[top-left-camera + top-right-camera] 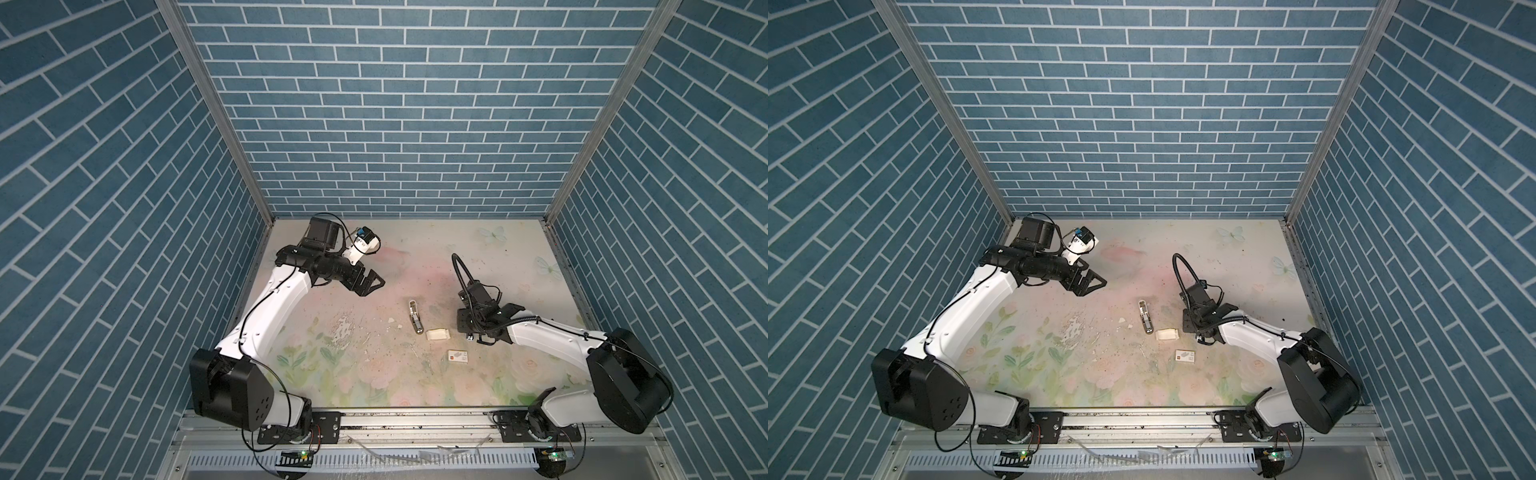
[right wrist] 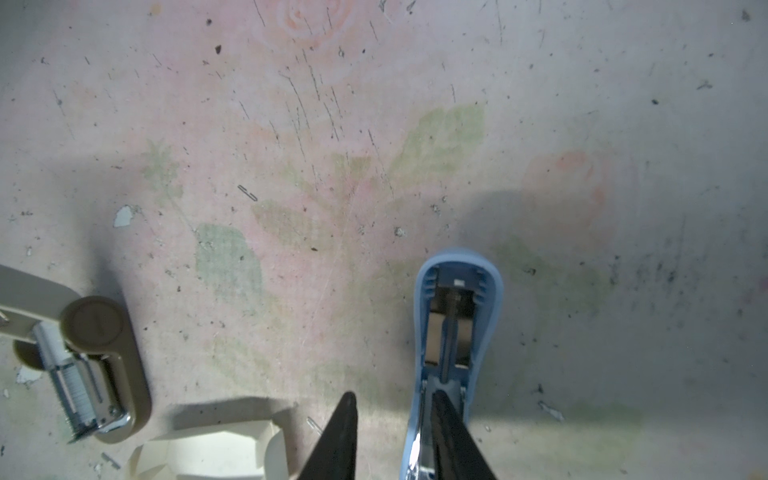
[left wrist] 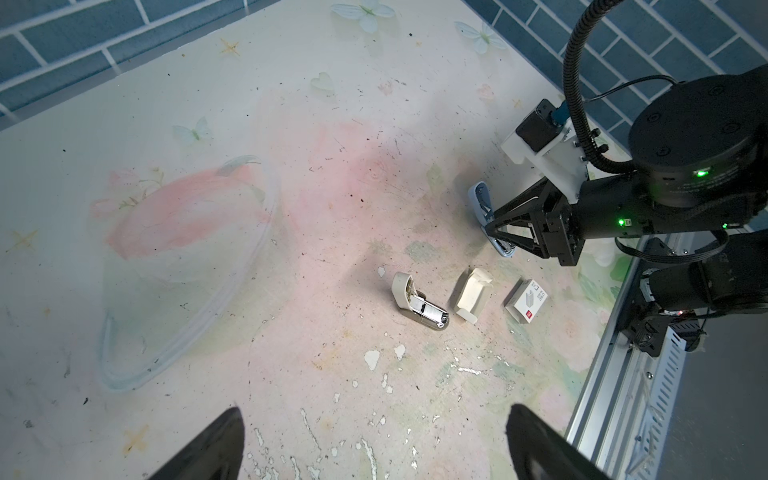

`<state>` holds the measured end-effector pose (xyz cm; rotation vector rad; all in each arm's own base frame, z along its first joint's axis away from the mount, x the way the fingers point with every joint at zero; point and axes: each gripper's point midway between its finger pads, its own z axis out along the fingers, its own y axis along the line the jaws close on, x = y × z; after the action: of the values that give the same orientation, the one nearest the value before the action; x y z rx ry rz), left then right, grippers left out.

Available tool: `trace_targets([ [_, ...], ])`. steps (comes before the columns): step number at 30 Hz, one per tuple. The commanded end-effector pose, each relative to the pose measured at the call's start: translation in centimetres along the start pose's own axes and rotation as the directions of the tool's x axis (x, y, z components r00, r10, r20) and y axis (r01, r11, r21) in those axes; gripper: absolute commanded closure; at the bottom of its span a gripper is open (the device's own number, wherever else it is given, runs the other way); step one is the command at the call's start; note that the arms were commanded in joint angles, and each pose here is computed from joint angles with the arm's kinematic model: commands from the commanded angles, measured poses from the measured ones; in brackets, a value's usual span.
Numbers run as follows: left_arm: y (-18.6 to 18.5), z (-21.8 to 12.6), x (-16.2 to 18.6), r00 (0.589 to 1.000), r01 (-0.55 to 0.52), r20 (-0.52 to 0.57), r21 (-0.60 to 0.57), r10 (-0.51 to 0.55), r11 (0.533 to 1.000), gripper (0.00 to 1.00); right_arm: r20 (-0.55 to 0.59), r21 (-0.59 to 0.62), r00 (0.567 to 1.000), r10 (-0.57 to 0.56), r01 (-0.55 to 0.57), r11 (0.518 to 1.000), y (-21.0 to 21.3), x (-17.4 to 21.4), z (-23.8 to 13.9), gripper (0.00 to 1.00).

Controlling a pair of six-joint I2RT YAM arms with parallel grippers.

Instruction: Load the staples into the stapler

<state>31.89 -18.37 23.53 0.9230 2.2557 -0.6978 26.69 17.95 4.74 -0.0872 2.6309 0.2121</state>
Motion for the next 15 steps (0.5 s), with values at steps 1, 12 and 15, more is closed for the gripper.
trace_targets([
  [1, 0.3, 0.1, -0.2, 1.000, -0.001, 0.001, 0.000, 0.001, 1.000, 0.00, -0.026, 0.020, 1.000, -0.009, 0.010, 1.000, -0.5, 0.8, 0.5, 0.68],
  [12, 0.4, 0.3, 0.1, 1.000, 0.000, -0.003, 0.003, 0.000, 1.000, 0.00, -0.011, -0.002, 0.999, 0.034, -0.034, 0.999, -0.8, 2.0, 1.5, 0.67],
  [15, 0.4, 0.4, 0.2, 1.000, 0.002, -0.007, 0.004, -0.002, 1.000, 0.00, 0.021, -0.011, 0.999, 0.047, -0.047, 0.999, -1.0, 1.9, 1.5, 0.65],
])
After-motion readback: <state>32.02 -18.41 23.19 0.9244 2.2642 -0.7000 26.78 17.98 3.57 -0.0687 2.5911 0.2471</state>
